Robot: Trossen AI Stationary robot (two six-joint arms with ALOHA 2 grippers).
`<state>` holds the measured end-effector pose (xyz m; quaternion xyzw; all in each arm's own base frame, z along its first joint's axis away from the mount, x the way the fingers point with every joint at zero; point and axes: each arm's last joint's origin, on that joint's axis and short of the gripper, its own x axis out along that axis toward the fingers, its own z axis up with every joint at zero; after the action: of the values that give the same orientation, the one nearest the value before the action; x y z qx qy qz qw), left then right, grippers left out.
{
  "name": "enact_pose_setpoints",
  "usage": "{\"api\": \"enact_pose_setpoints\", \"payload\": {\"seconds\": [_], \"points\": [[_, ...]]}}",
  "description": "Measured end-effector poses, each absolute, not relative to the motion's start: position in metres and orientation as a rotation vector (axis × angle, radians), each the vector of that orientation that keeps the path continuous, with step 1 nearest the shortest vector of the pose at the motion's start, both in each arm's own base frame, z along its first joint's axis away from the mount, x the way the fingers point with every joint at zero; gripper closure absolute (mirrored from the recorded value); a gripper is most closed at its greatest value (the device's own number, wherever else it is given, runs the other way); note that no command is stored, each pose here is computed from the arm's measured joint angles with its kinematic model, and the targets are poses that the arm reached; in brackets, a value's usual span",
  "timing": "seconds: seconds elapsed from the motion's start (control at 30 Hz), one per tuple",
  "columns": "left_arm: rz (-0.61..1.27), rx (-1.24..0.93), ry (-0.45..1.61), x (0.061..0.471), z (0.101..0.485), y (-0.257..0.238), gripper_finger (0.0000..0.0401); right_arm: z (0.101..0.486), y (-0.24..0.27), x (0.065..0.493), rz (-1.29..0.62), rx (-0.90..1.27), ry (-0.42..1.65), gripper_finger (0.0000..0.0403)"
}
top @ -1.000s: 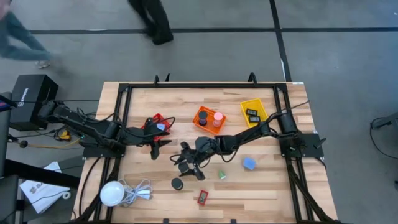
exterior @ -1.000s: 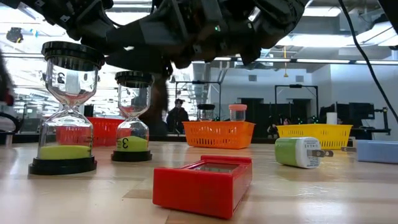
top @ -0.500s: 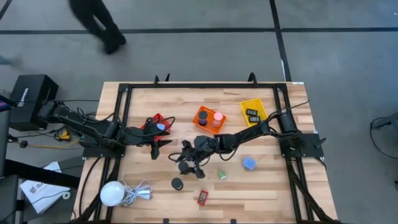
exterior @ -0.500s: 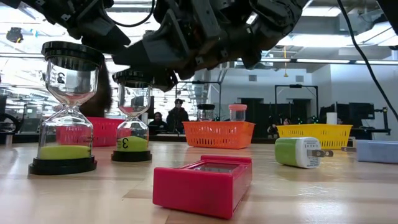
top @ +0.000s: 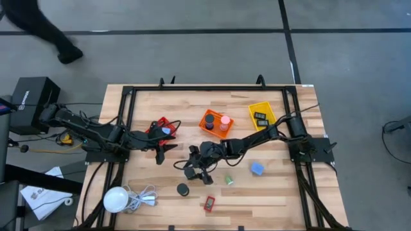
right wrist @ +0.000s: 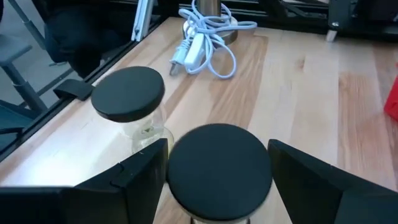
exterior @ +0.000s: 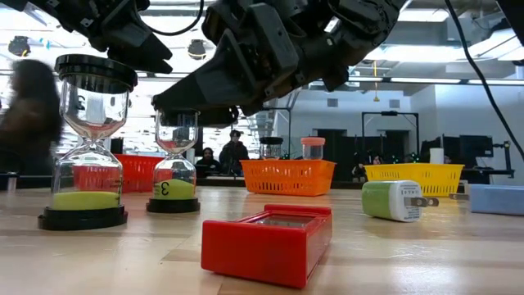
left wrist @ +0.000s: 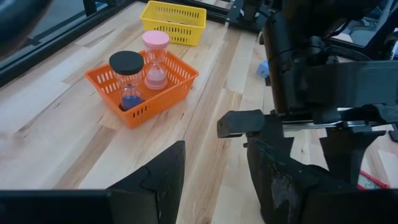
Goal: Pick & Place Office items
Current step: Put the top black hourglass into the orange basket
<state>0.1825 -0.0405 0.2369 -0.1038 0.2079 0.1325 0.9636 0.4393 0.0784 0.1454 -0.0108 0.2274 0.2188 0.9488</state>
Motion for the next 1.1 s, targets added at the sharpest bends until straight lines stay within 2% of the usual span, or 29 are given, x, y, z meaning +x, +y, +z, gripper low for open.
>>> {"api": "enact_pose_setpoints", "payload": {"seconds": [0.6,0.93,1.1], "points": [[0.267,-0.212,0.417,0.183,0.237,-0.041,0.0233,0.145,0.076,0.439,0.442,-0.019,0.473,0.0140],[0.266,-0.213,0.415,0.183,0.237,-0.041,0.0233,0.143,0.071,0.439,0.434,-0.014,0.486,0.0197],[0.267,-0.213,0.415,0.183,0.237,-0.041,0.0233,0.143,0.068,0.440,0.429,-0.018,0.486,0.0189]]}}
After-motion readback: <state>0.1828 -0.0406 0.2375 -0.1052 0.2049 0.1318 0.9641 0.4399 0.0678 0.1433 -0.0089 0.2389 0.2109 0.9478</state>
